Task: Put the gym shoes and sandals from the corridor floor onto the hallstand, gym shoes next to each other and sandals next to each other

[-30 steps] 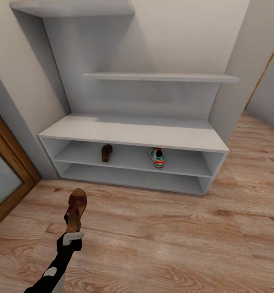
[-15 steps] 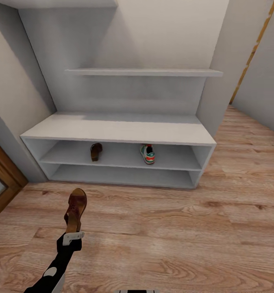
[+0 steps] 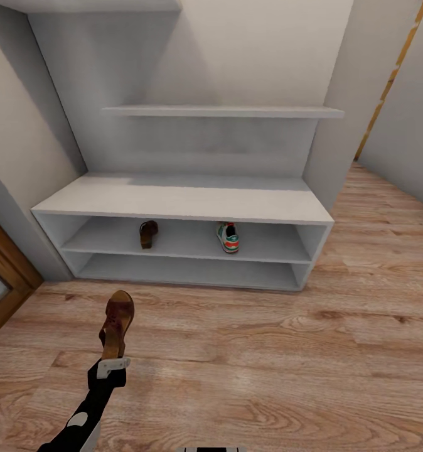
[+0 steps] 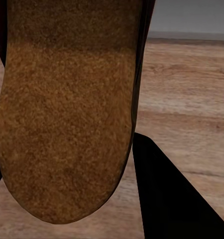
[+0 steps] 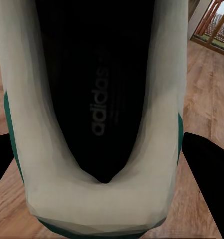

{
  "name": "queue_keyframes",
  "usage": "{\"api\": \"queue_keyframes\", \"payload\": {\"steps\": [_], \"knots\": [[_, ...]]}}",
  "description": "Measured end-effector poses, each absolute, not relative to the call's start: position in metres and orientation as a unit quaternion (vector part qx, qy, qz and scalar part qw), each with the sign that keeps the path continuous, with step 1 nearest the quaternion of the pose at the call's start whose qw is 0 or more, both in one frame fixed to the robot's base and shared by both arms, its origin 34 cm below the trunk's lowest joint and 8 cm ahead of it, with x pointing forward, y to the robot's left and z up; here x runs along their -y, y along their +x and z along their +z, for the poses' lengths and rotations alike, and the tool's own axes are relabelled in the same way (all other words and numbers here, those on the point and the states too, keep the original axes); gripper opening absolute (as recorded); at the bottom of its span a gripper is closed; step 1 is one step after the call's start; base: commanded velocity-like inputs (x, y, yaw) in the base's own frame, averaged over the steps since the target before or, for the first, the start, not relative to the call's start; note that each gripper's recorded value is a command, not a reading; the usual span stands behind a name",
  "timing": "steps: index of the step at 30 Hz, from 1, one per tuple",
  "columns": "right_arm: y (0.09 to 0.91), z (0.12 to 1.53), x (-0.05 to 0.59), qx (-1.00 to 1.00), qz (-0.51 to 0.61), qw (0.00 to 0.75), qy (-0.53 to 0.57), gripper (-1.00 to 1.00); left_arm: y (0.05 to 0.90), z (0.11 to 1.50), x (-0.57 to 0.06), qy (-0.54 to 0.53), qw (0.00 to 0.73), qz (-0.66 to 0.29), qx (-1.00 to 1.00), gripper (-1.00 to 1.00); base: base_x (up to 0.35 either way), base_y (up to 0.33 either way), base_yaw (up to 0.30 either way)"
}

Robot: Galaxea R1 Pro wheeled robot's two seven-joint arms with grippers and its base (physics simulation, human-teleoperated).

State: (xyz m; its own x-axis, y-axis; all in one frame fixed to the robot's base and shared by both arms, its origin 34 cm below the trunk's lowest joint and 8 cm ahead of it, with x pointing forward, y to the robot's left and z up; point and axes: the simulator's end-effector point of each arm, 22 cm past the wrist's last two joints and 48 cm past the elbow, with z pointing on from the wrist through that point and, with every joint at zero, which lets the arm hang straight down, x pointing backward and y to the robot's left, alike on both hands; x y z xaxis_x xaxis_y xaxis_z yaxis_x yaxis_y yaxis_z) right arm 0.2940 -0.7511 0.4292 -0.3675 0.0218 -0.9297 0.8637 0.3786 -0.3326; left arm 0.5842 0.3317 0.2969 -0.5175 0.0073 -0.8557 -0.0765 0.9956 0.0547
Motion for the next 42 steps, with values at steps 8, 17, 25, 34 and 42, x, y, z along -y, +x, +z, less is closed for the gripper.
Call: {"api": "queue_keyframes", "payload": {"steps": [8, 17, 25, 34, 42], "knots": [[0.295, 0.421, 0.744, -0.698, -0.449, 0.458, 0.32, -1.0, 0.614, 0.292, -0.322, -0.024, 0.412, 0.032, -0.91, -1.0, 0.0, 0.0, 0.0], [0.295, 0.421, 0.744, -0.698, -0.449, 0.459, 0.319, -1.0, 0.67, 0.322, -0.298, -0.011, 0.381, 0.016, -0.925, -1.0, 0.0, 0.0, 0.0], [0.296, 0.421, 0.744, -0.698, -0.448, 0.459, 0.318, -1.0, 0.706, 0.347, -0.281, 0.007, 0.366, 0.009, -0.931, -1.0, 0.0, 0.0, 0.0], [0.297, 0.421, 0.744, -0.699, -0.448, 0.459, 0.317, -1.0, 0.716, 0.354, -0.262, 0.008, 0.347, -0.003, -0.938, -1.0, 0.0, 0.0, 0.0], [0.298, 0.422, 0.744, -0.699, -0.448, 0.46, 0.316, -1.0, 0.725, 0.362, -0.263, 0.008, 0.351, -0.001, -0.936, -1.0, 0.018, 0.0, -0.005]]}}
